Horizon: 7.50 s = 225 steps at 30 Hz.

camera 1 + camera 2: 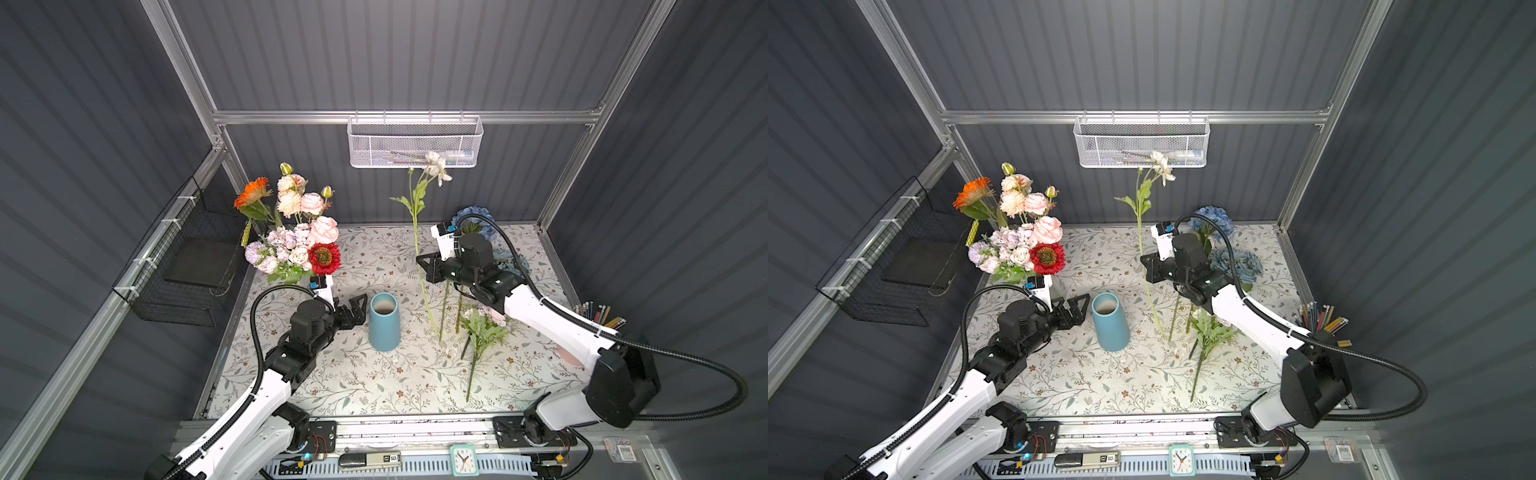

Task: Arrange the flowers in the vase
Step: 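Lift the white flower stem upward out of the pile with right gripper, then carry the white flower stem over the teal vase with right gripper, then lower the white flower stem into the teal vase with right gripper, then open right gripper and move it back to the loose stems, then grasp the pink rose's green stem with right gripper, then lift the pink rose stem and carry it over the teal vase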

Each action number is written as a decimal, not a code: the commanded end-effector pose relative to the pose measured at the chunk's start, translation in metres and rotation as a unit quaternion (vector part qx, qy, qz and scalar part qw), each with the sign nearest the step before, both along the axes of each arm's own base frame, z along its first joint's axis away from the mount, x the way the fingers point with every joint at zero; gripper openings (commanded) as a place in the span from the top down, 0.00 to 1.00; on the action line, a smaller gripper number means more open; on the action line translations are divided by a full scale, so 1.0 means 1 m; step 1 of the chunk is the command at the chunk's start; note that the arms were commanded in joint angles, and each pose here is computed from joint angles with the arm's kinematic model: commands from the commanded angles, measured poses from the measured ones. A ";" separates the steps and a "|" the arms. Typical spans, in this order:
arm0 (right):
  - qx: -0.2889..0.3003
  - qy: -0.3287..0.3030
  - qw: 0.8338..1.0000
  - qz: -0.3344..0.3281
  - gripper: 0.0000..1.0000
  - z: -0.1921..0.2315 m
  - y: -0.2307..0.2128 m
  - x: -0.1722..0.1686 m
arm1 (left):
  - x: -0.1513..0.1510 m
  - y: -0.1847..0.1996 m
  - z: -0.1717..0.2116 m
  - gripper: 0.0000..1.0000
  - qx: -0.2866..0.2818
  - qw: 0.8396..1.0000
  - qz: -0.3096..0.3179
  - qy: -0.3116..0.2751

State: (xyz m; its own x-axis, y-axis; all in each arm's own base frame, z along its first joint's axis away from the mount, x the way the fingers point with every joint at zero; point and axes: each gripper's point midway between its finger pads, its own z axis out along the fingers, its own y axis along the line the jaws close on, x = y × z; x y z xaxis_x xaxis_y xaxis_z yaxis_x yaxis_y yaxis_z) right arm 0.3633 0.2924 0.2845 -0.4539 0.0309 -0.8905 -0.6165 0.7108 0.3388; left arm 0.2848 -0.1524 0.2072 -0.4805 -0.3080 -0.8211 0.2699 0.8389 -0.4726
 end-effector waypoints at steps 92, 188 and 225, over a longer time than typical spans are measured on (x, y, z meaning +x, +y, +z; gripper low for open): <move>-0.031 -0.027 0.991 -0.125 0.01 -0.012 -0.059 -0.023 | -0.013 -0.034 0.095 0.00 -0.025 0.987 -0.117 -0.108; 0.178 0.038 0.981 -0.061 1.00 -0.052 -0.066 0.014 | -0.020 -0.019 0.062 0.00 -0.036 0.994 -0.081 -0.071; 0.170 -0.373 0.906 0.107 1.00 0.154 0.029 -0.116 | -0.010 0.007 0.052 0.00 -0.042 0.998 0.007 -0.052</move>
State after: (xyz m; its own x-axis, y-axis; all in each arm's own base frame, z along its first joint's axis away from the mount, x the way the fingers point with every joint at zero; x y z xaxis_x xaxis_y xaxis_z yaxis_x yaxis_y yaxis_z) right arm 0.2583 0.3146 0.4141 0.1346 0.3179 -0.9385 -0.8685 0.4939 0.0428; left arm 0.2752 -0.1534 0.2650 -0.3898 -0.3679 -0.8442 0.3509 0.7883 -0.5055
